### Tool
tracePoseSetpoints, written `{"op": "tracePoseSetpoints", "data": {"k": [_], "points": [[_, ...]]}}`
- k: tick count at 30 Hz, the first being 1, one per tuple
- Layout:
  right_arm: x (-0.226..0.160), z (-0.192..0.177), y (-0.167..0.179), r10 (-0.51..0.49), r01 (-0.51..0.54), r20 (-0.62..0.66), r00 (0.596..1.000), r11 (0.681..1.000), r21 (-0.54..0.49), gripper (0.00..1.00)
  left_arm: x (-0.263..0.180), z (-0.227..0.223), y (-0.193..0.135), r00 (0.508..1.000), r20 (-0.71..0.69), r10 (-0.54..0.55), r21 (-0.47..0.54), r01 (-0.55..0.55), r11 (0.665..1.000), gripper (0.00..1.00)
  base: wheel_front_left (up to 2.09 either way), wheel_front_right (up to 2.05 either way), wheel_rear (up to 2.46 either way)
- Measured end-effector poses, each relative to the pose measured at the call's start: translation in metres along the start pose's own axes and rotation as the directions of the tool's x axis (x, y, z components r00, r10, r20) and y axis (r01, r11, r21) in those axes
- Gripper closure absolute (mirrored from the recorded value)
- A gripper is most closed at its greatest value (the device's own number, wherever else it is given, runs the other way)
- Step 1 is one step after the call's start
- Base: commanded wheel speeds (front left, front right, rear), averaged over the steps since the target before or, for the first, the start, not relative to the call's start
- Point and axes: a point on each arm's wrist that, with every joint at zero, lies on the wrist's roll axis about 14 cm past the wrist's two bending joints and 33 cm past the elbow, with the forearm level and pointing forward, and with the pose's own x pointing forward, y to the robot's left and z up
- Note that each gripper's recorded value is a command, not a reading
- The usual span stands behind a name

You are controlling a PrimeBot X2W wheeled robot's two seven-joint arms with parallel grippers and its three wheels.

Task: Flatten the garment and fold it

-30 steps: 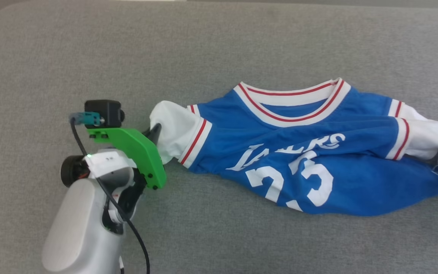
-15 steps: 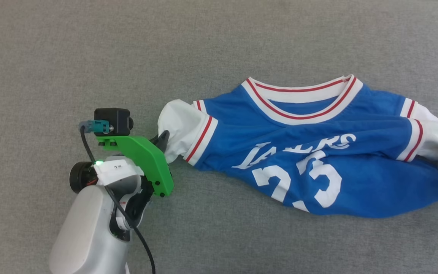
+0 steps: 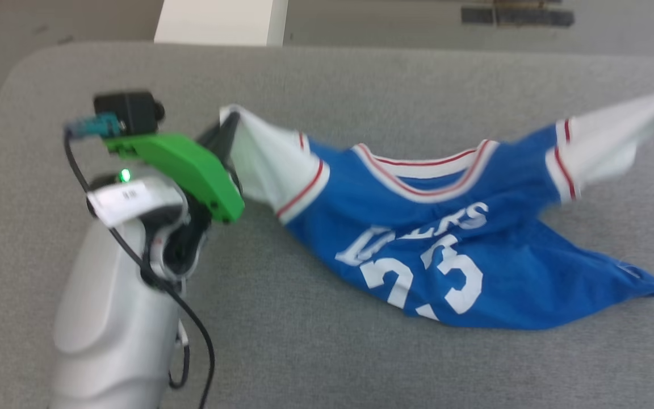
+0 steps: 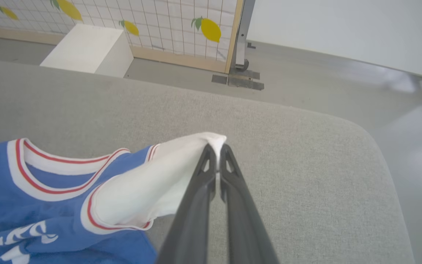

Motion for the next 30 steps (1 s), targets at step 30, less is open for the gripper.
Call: {"op": "tracePoseSetpoints", "data": {"k": [30], "points": [[-0.084,0.266,-0.008,-0.021,0.059,0.572,0.820,0.997,-0.048,1.00,0.013,0.280,-0.060,0.840,0.536,-0.080,0.259,-0.074,0.963,1.00,0.00,0.00,0.00]]}}
